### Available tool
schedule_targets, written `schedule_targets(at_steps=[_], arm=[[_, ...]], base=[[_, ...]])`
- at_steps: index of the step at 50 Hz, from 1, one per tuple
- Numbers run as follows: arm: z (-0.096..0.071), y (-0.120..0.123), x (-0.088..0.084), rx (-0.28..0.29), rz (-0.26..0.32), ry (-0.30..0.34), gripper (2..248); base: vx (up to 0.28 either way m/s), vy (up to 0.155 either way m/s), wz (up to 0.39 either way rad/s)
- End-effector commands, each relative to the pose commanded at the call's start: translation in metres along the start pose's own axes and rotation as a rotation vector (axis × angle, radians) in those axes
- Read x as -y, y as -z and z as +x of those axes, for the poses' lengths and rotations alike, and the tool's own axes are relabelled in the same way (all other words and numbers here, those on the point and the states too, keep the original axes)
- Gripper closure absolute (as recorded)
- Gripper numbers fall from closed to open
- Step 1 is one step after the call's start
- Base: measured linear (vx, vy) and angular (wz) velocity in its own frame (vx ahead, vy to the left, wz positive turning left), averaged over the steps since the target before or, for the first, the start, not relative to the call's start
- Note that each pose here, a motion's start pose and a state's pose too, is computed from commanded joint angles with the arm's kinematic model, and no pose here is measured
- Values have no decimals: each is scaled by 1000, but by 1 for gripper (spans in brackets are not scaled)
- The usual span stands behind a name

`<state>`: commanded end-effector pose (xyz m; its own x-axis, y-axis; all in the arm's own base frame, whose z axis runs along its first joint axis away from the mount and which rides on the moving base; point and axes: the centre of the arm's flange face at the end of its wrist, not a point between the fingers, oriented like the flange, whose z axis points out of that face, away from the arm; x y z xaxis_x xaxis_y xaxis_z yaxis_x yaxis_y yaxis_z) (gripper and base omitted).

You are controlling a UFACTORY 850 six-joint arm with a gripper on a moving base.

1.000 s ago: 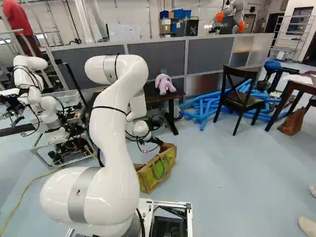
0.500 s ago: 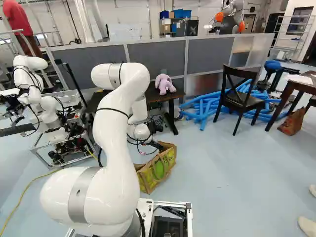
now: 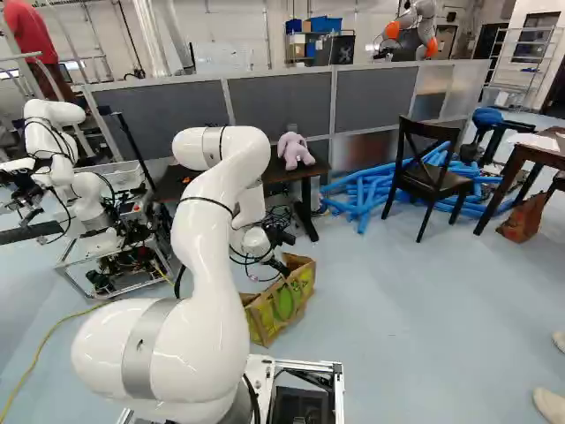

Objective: Pick up the bag on the ground and place it on the table

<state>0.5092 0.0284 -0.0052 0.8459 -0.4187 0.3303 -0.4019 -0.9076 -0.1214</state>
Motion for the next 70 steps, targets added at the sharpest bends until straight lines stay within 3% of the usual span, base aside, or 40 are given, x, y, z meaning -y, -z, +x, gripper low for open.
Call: schedule_targets(at_steps=[41, 70], arm=[[-12, -67, 5, 96, -34, 9, 3], [-29, -109, -1, 191, -72, 9, 3]], base=[[0, 0, 0], [0, 0, 0]])
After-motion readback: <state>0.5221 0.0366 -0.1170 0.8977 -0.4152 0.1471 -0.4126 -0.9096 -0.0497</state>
